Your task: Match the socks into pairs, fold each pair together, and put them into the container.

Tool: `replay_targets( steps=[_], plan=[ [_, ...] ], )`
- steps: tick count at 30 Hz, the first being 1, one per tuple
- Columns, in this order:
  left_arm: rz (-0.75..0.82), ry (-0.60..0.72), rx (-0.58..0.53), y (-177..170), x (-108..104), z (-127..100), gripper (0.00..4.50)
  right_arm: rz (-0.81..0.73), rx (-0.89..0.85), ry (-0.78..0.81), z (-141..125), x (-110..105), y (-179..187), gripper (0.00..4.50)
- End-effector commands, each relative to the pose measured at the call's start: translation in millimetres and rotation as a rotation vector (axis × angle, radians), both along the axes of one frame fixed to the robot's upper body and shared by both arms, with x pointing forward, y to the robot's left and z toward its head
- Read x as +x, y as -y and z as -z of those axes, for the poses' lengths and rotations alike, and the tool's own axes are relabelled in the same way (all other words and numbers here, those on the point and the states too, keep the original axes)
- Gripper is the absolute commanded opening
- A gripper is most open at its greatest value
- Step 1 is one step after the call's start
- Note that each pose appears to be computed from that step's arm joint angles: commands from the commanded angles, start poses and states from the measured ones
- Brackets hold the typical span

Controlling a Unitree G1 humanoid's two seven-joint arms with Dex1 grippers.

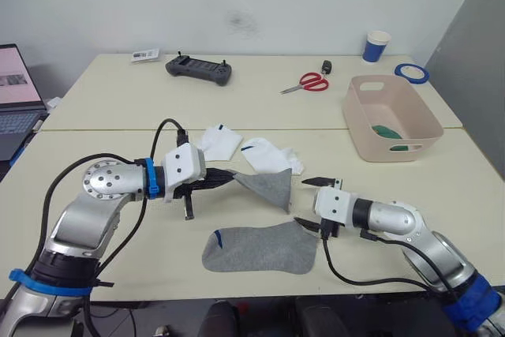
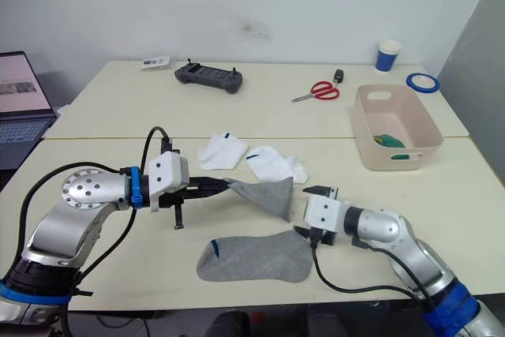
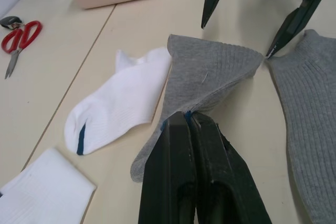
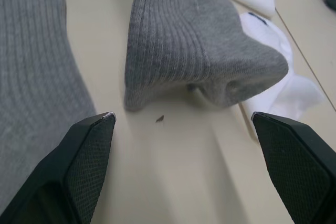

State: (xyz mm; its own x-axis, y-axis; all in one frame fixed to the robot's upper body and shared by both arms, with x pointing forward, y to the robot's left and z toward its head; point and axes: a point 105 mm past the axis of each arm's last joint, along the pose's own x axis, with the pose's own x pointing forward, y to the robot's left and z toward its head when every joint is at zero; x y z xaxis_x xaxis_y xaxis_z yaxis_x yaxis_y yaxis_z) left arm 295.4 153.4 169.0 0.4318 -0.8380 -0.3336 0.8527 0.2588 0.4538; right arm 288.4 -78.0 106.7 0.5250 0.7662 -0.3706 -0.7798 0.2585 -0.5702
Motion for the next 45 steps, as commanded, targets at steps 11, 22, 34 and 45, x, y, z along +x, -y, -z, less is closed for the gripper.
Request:
replay_targets(
  steps=[11,22,34,45],
  plan=[
    [-0.007,-0.017,-0.131,15,-3,-19,0.0,0.114,0.104,-0.158,-2,-21,-1,4.46],
    [0.004,-0.022,-0.122,18,-4,-21,0.0,0.335,0.358,-0.333,13,-15,-26,4.29],
    [-0.043,-0.007,-0.126,8,-2,-29,0.0,0.392,0.338,-0.225,1,8,1,0.17],
    [0.081,-0.305,0.049,-13,-46,-3,0.0,-0.136,-0.038,-0.211,-49,-15,31,0.04]
  ],
)
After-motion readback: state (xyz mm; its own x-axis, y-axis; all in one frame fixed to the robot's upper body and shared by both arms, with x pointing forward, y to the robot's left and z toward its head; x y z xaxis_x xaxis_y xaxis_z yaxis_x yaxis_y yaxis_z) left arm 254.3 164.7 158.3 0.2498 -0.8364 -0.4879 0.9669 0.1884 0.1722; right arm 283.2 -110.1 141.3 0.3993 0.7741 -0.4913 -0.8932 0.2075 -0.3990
